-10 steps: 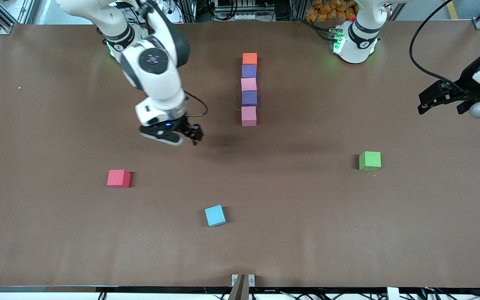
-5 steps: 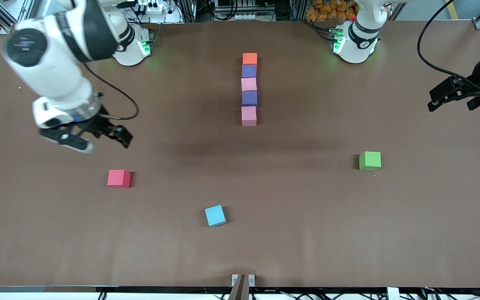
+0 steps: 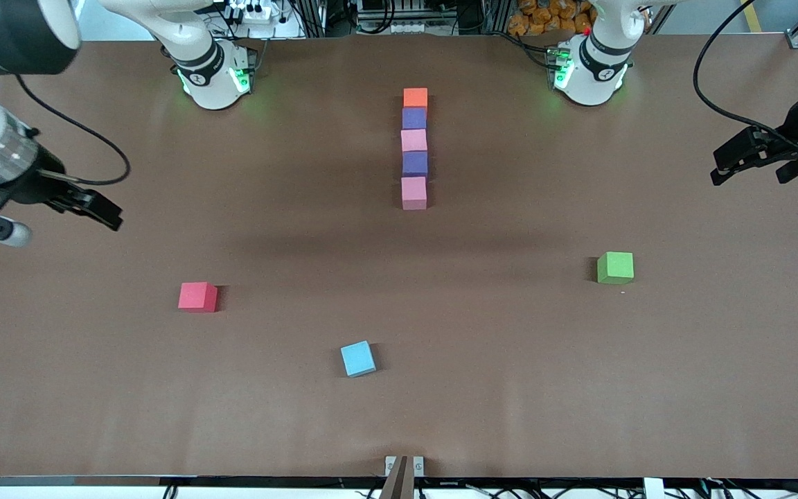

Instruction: Arrange blocks into number 1

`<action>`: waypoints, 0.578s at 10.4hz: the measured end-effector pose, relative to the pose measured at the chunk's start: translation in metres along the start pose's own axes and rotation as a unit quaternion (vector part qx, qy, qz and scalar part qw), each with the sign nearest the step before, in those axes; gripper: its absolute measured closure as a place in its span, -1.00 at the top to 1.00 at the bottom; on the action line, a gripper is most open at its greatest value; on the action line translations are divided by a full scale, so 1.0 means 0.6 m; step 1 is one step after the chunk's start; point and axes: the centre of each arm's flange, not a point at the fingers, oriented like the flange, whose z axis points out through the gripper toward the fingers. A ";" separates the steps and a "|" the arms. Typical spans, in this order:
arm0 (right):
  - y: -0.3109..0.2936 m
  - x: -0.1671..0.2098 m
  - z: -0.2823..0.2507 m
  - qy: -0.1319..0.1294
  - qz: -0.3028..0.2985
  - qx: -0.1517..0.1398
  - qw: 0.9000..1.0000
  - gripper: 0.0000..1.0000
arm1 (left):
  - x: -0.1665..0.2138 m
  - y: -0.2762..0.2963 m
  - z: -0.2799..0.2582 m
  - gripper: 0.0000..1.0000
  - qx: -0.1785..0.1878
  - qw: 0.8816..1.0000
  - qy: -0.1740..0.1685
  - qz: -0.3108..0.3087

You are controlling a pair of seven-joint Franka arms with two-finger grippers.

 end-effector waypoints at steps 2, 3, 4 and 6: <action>0.028 0.010 -0.007 0.000 -0.009 0.000 1.000 1.00 | 0.000 0.001 0.000 1.00 0.000 1.000 0.000 0.001; 0.025 0.010 -0.005 -0.001 -0.012 0.000 1.000 1.00 | 0.000 0.001 0.000 1.00 0.001 1.000 0.000 0.001; 0.018 0.009 -0.003 -0.001 -0.015 0.000 1.000 1.00 | 0.001 0.000 0.000 1.00 0.001 1.000 0.002 0.000; 0.010 0.007 -0.001 -0.001 -0.019 0.000 1.000 1.00 | 0.003 0.000 -0.002 1.00 0.001 1.000 0.008 0.000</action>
